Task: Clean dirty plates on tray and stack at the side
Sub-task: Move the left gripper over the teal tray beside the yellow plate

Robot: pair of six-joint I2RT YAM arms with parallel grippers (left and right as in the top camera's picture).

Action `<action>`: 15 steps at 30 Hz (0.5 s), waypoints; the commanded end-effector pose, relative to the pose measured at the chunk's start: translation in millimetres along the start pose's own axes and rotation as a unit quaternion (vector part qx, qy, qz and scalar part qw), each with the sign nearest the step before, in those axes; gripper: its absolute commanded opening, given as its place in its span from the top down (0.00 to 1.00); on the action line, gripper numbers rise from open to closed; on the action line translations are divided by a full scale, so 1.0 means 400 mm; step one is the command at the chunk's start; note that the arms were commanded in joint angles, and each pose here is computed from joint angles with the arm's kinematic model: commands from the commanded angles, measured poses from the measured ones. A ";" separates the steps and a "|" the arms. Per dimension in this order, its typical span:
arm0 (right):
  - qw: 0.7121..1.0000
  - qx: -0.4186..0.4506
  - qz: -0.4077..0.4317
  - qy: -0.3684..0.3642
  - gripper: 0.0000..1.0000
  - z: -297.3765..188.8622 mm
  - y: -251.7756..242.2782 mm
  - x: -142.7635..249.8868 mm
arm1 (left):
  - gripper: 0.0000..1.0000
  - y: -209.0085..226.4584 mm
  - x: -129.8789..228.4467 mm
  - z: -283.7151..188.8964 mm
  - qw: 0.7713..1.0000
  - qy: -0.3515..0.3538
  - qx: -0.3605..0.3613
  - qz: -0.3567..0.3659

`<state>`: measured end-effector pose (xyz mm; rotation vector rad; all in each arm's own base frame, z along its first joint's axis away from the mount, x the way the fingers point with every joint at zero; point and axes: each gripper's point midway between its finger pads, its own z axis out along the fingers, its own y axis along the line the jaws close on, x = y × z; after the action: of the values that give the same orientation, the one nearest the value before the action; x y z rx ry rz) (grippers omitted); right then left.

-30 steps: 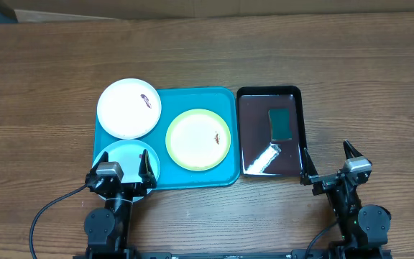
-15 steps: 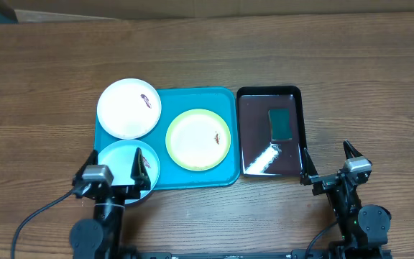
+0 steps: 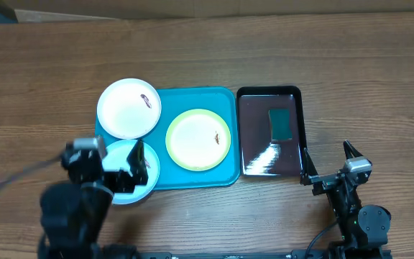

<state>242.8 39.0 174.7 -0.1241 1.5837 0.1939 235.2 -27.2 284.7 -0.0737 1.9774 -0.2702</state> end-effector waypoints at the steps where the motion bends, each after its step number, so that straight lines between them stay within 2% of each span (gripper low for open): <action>1: 1.000 0.003 0.001 -0.001 0.00 0.001 -0.002 0.006 | 0.00 -0.072 -0.047 0.015 0.995 0.068 0.067 -0.010; 6: 1.000 0.003 0.001 -0.001 0.00 0.001 -0.002 0.006 | 0.00 -0.138 -0.074 0.060 0.980 0.138 0.138 -0.034; 10: 1.000 0.003 0.001 -0.001 0.00 0.001 -0.002 0.006 | 0.00 -0.156 -0.044 0.108 0.967 0.183 0.169 -0.053; 12: 1.000 0.003 0.001 -0.001 0.00 0.001 -0.002 0.006 | 0.15 -0.155 -0.020 0.126 0.961 0.208 0.171 -0.064; 13: 1.000 0.003 0.001 -0.001 0.00 0.001 -0.002 0.006 | 0.27 -0.150 -0.006 0.135 0.958 0.223 0.166 -0.073; 15: 1.000 0.003 0.001 -0.001 0.00 0.001 -0.002 0.006 | 0.40 -0.139 0.025 0.151 0.951 0.253 0.155 -0.086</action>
<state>242.8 39.1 174.8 -0.1244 1.5833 0.1942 280.7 -85.7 271.4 0.0350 2.3618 -0.7007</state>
